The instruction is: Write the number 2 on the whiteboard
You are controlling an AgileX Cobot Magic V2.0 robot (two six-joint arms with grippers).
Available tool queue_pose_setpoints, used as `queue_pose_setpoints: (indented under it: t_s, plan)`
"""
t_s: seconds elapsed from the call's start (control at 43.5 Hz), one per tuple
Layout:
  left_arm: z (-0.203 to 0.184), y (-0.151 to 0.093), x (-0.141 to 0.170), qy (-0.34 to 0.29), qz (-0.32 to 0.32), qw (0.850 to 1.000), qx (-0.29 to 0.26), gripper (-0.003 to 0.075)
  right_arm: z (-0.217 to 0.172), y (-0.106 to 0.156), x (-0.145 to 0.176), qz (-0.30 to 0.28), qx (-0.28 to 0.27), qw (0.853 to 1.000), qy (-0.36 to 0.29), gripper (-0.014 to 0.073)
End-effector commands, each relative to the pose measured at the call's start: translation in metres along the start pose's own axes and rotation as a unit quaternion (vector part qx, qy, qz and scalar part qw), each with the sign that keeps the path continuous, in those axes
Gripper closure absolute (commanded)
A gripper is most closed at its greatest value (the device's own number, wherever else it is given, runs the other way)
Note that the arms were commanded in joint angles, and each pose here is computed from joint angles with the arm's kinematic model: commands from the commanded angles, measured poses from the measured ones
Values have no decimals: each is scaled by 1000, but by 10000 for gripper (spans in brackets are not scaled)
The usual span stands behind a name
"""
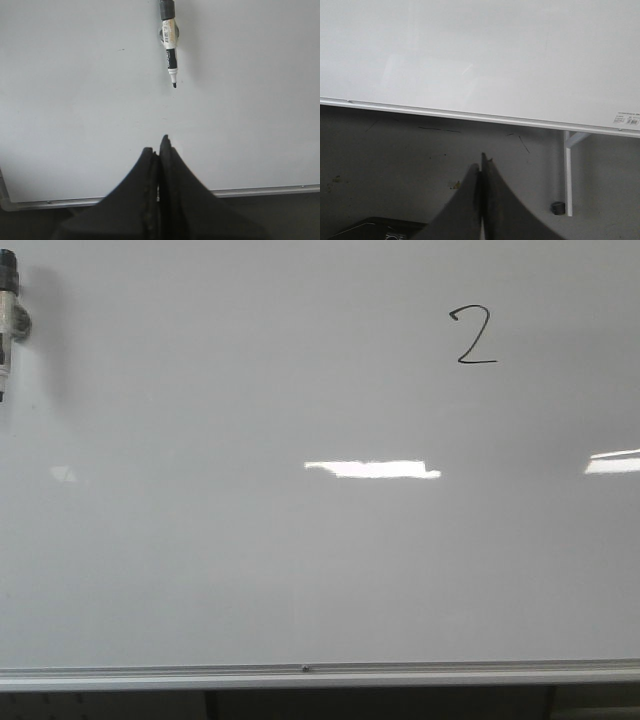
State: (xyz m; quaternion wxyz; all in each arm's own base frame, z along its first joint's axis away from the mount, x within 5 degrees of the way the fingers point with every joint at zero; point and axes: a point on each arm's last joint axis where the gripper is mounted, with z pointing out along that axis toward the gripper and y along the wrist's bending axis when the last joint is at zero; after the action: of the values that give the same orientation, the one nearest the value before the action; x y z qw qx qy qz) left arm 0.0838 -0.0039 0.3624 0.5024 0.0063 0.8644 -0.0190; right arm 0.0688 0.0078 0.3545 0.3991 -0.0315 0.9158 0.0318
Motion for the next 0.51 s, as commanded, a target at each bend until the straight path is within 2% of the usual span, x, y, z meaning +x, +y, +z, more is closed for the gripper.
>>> queue_pose_setpoints:
  t_s: [0.0,0.276,0.482]
  plan:
    - [-8,-2,-1,-66,-25,997,17,741,-4,-1,-10,0,4,999,-42,662]
    - [5,1,51,-195,4,981,6,741,-4,-1,-10,0,4,999,-42,662]
    - [26,3,100,-227,8,974,3,741,-4,-1,-10,0,4,999,-42,662]
